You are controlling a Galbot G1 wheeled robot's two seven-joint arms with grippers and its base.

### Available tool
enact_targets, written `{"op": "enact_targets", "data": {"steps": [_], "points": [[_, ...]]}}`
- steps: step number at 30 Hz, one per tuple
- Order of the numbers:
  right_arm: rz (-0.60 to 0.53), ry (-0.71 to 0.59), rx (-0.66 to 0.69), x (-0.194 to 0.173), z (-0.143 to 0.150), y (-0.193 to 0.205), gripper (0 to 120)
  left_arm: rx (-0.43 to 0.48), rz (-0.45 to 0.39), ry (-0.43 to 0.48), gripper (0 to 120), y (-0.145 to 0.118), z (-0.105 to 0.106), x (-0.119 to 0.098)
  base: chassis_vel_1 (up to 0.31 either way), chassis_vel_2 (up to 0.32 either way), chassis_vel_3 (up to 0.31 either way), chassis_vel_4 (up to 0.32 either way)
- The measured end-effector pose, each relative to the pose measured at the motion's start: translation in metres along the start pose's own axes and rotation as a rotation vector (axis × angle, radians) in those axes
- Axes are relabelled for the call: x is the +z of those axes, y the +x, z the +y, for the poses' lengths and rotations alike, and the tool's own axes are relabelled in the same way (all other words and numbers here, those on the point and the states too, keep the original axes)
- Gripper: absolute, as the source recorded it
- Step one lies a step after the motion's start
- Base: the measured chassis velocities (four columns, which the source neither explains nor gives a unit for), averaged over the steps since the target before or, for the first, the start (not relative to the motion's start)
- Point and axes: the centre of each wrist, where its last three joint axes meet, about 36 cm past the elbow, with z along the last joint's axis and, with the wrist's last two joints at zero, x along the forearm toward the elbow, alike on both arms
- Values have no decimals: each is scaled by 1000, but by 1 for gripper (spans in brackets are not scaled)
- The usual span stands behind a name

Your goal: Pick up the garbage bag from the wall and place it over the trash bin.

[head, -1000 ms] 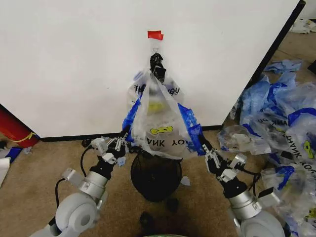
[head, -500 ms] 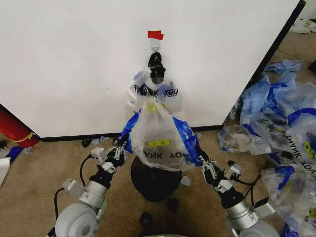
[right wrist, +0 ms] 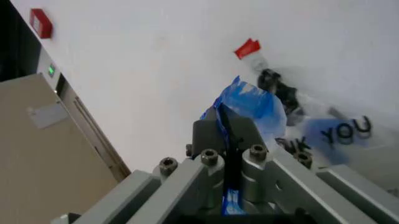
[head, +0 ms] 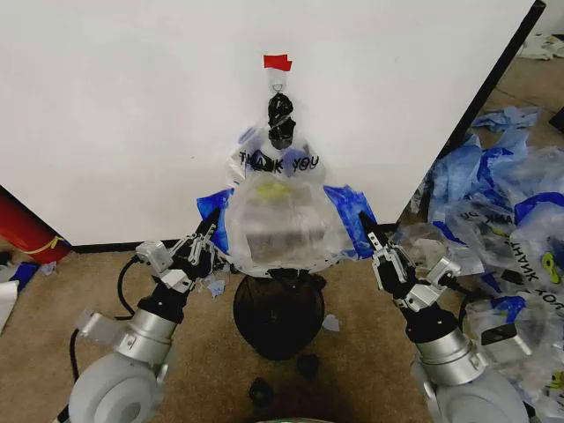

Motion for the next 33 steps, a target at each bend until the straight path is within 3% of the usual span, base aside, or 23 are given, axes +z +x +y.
{"op": "enact_targets", "data": {"steps": [5,14,33], "points": [[2,-31,-19,-8,20,0,0,-4,26,4,0,14,-18,-14,0,0,0,0],[42,-44,30,-4,23,12,0,-66,101,9,0,30,-17,-11,0,0,0,0],[98,-86,88,16,37,37,0,-109,165,19,0,38,-19,-5,0,0,0,0]]}}
